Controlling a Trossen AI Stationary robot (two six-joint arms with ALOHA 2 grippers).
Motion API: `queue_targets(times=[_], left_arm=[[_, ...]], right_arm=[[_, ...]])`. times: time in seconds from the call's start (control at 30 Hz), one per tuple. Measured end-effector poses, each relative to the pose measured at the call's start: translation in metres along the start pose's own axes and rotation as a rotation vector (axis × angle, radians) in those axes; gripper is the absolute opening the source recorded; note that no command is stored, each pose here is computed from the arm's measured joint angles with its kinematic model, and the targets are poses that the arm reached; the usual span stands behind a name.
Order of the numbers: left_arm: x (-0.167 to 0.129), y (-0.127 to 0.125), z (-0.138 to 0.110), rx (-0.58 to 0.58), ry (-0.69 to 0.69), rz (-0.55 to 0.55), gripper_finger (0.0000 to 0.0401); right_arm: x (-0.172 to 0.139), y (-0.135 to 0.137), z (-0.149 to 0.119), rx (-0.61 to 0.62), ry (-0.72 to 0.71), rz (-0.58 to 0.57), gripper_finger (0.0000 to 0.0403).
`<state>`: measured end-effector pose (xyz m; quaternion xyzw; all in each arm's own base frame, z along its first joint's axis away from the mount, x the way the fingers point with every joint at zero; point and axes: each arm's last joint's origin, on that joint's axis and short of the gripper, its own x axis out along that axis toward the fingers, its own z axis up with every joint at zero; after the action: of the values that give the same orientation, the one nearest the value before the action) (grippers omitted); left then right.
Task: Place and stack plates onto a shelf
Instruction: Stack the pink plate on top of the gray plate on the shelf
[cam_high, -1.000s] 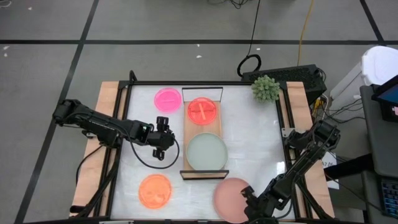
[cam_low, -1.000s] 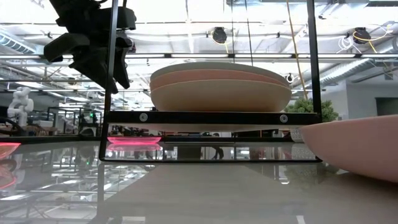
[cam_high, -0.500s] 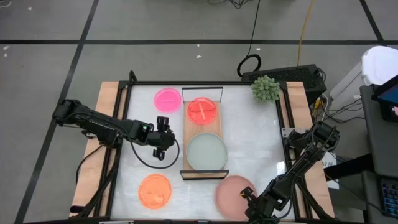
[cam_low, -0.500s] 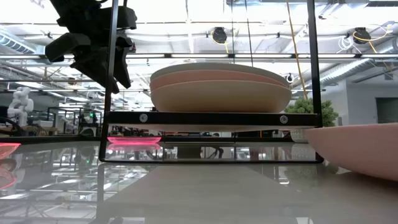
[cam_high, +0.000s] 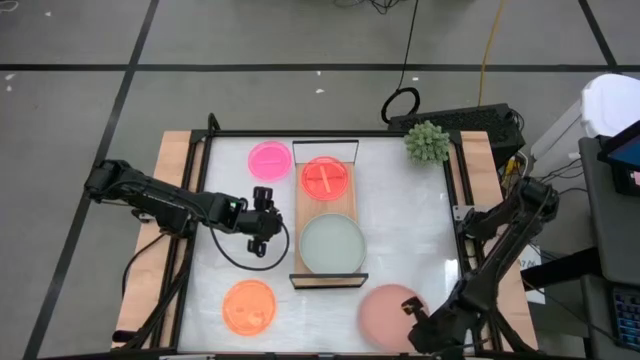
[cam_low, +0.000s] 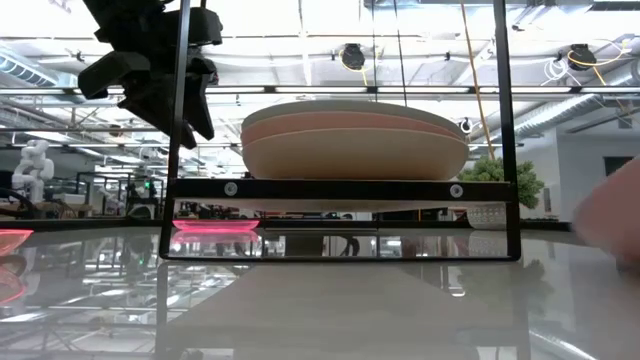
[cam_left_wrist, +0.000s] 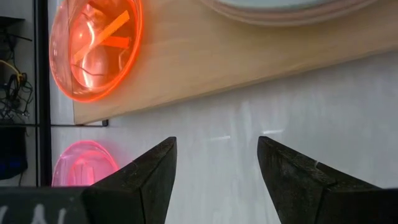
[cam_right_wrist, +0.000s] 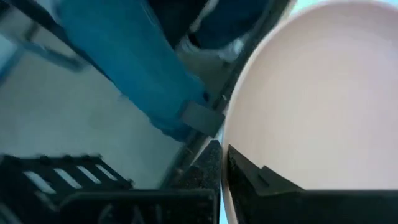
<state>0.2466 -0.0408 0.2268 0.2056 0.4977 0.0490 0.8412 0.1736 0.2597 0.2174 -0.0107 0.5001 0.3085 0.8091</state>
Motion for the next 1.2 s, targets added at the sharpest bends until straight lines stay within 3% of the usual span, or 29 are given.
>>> queue_targets(times=[0.2,0.43,0.8,1.2], left_arm=[[0.001,0.003,0.001,-0.005,-0.009,0.007,0.0230],[0.003,0.009,0.000,-0.029,0.001,0.018,0.0230],[0.003,0.009,-0.001,-0.032,0.008,0.017,0.0230],[0.019,-0.001,-0.022,-0.033,0.073,0.009,0.0230]], right_arm=[[-0.028,0.011,0.005,0.019,0.036,-0.049,0.0001],[-0.061,0.017,0.018,0.120,0.093,-0.183,0.0000],[-0.102,0.021,0.025,0.276,0.193,-0.291,0.0000],[-0.136,0.007,0.027,0.158,0.223,-0.552,0.0000]])
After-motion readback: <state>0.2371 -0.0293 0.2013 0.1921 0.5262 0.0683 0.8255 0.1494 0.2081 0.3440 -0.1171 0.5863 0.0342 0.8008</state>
